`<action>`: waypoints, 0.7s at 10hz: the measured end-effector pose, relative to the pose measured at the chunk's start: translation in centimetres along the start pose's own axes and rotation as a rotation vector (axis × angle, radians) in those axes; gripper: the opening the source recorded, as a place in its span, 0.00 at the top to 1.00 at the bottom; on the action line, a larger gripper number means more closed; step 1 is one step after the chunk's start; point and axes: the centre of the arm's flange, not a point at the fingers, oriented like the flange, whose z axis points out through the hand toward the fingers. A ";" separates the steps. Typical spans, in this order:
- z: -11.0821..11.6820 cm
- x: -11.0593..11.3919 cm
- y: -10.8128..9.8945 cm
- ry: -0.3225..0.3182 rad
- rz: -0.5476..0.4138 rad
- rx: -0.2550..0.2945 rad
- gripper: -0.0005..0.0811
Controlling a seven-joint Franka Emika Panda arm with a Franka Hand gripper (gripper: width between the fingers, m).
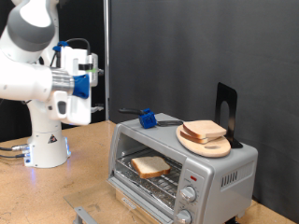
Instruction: Make a piece of toast with the oven
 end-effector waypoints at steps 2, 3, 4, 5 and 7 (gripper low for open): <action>-2.4 1.6 1.7 0.115 0.069 0.024 0.00; -3.2 2.4 2.7 0.132 0.136 0.018 0.00; -3.9 3.2 3.8 0.118 0.205 -0.021 0.00; -4.2 3.9 5.1 0.083 0.259 -0.093 0.00; -4.4 5.1 5.6 0.043 0.284 -0.118 0.00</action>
